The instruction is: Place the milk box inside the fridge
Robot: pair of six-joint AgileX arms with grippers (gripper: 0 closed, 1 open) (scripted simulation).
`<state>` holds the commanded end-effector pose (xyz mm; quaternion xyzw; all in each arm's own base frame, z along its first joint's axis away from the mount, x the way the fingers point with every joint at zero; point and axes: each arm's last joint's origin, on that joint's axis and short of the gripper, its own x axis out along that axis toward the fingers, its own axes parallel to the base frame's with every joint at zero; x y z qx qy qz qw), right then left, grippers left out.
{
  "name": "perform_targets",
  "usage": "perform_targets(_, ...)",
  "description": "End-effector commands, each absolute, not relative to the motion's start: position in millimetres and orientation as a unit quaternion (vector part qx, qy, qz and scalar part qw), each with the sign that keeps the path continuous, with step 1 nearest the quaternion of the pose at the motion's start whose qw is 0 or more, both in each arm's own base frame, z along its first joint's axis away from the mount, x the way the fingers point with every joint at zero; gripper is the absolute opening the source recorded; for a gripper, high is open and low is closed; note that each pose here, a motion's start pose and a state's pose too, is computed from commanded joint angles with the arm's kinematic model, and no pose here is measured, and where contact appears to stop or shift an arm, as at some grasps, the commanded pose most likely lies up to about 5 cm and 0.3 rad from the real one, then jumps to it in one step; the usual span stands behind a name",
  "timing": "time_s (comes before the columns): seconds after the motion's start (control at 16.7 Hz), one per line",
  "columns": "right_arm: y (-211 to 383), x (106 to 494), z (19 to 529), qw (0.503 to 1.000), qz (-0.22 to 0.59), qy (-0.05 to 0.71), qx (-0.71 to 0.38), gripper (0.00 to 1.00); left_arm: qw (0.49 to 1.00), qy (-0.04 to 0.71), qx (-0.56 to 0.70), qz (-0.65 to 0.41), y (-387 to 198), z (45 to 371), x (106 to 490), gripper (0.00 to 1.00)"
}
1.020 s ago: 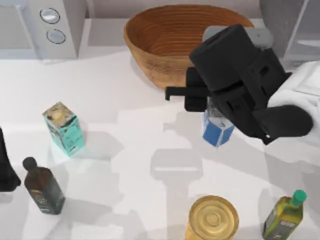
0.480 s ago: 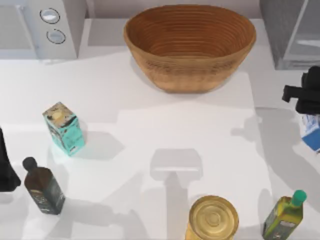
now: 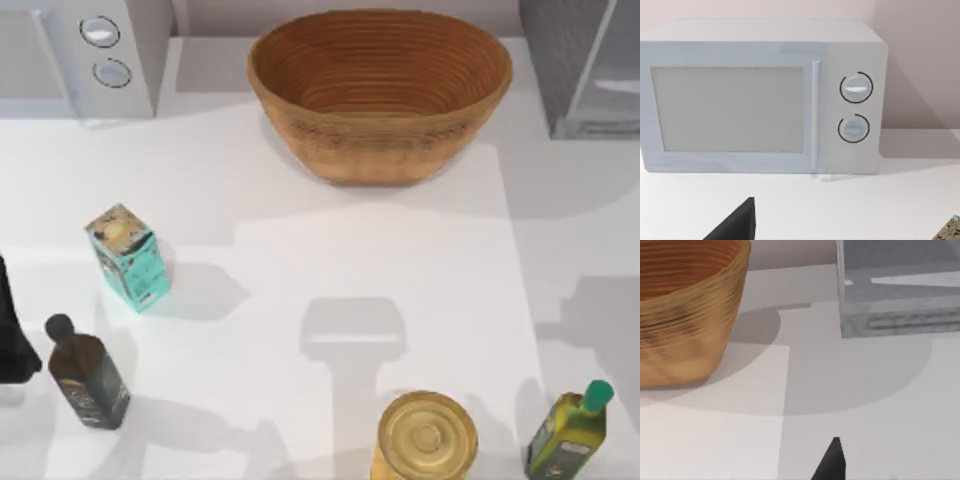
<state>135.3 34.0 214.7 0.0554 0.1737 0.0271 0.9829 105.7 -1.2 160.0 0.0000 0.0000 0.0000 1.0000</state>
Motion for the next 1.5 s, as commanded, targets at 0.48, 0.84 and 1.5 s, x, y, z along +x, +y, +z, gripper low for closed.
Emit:
perform_targets(0.48, -0.1, 106.3, 161.1, 1.000, -0.002, 0.015, 0.006, 0.00, 1.000, 0.000, 0.000, 0.000, -1.2, 160.0, 105.7, 1.00)
perform_targets(0.84, -1.0, 105.9, 160.0, 1.000, 0.001, 0.002, 0.001, 0.00, 1.000, 0.000, 0.000, 0.000, -1.2, 160.0, 105.7, 1.00)
perform_targets(1.5, -7.6, 149.2, 217.0, 1.000, 0.006, 0.009, -0.004, 0.00, 1.000, 0.000, 0.000, 0.000, -1.2, 160.0, 105.7, 1.00)
